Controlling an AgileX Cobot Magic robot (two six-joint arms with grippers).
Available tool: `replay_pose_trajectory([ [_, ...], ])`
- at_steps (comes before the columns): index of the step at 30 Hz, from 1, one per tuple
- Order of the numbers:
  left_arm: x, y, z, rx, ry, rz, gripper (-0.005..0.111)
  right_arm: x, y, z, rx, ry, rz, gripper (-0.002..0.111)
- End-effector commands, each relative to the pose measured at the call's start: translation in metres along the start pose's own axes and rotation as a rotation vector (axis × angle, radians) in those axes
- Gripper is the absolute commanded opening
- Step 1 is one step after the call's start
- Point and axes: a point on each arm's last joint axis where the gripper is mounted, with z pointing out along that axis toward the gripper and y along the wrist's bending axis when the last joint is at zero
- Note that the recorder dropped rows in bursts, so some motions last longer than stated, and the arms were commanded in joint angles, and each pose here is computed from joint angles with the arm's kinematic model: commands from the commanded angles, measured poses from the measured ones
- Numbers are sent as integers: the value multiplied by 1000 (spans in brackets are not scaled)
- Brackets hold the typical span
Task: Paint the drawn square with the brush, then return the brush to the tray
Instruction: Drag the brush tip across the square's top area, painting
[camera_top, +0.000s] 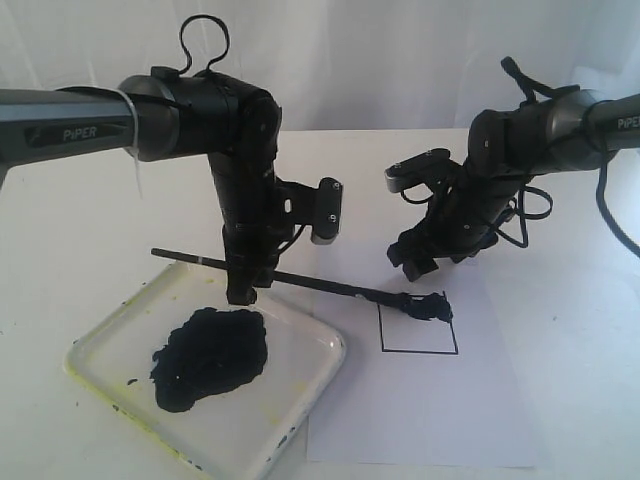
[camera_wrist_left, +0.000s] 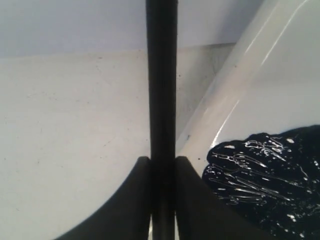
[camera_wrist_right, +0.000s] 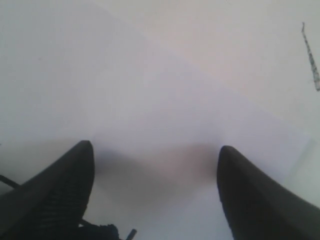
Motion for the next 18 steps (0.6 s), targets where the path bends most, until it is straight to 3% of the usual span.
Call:
replay_pose_trajectory([
  [1, 3, -2, -6, 19, 15, -20, 0, 2, 0, 4, 4, 13, -11, 66],
  [7, 9, 1, -5, -6, 69, -30, 0, 2, 0, 4, 4, 13, -11, 66],
  [18, 18, 5, -4, 13, 50, -69, 0, 2, 0, 4, 5, 9, -18, 66],
])
